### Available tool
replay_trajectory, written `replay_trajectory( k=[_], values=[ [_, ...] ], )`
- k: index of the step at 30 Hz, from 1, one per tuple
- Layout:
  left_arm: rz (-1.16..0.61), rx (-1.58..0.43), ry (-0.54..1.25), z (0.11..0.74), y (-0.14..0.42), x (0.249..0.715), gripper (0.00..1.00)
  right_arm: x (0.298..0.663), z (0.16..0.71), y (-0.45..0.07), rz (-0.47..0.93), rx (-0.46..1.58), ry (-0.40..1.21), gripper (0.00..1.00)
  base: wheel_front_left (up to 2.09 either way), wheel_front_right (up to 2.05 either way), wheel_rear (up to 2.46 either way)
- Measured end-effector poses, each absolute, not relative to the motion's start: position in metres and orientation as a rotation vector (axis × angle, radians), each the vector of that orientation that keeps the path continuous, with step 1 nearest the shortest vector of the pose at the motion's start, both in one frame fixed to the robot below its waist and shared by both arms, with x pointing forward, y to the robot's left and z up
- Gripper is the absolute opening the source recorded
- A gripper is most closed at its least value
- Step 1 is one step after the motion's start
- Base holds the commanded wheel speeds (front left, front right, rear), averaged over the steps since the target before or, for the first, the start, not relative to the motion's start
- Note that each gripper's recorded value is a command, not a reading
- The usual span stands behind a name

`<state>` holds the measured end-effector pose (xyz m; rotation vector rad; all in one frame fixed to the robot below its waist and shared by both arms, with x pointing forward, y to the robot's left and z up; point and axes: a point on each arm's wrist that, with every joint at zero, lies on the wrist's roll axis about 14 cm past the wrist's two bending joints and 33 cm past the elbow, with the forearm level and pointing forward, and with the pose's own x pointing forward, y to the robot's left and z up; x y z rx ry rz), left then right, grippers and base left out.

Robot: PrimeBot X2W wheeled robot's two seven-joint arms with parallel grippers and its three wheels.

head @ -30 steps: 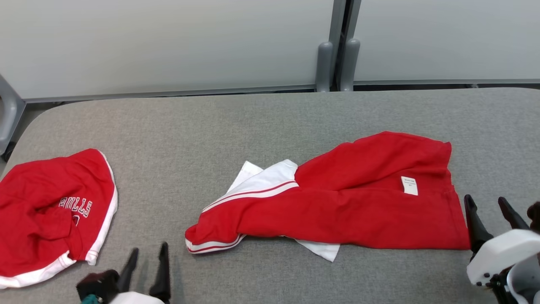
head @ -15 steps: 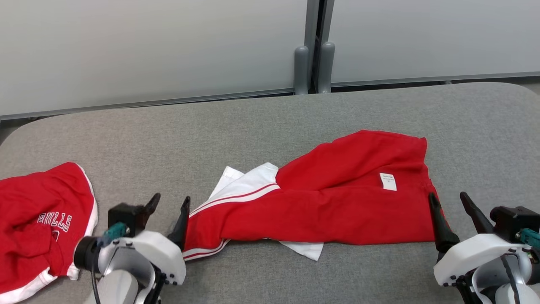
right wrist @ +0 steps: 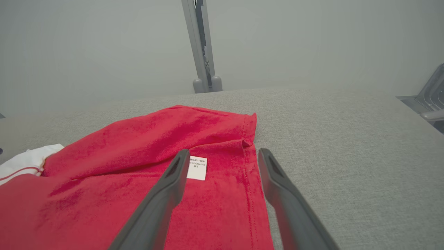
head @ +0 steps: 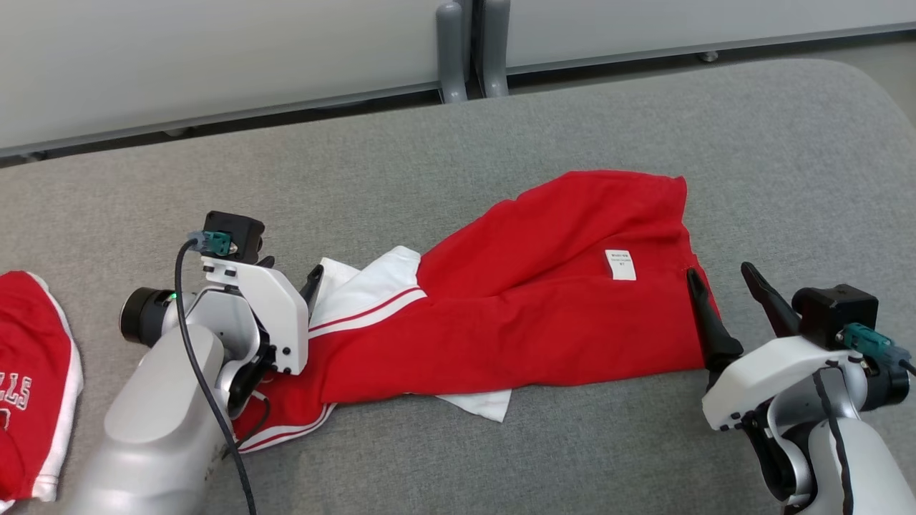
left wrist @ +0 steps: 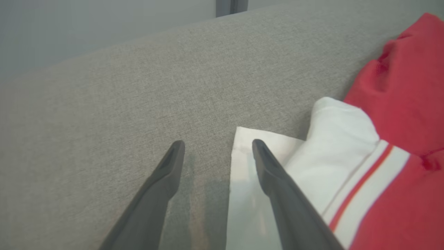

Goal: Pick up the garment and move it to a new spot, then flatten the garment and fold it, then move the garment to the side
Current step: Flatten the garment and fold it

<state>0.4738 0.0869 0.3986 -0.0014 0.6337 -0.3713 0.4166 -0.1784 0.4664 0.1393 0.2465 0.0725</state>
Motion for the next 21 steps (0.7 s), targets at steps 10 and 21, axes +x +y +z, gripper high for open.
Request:
replay_trajectory(
  k=[10,21],
  values=[
    [-0.428,0.056,0.796,0.367,0.069,0.481,0.84,0.419,0.458,-0.189,0.047,0.123,0.267,1.00,0.00,0.00,0.00],
    [-0.460,0.076,0.831,0.360,0.058,0.481,0.53,0.415,0.453,-0.188,0.048,0.137,0.282,1.00,0.00,0.00,0.00]
  ],
)
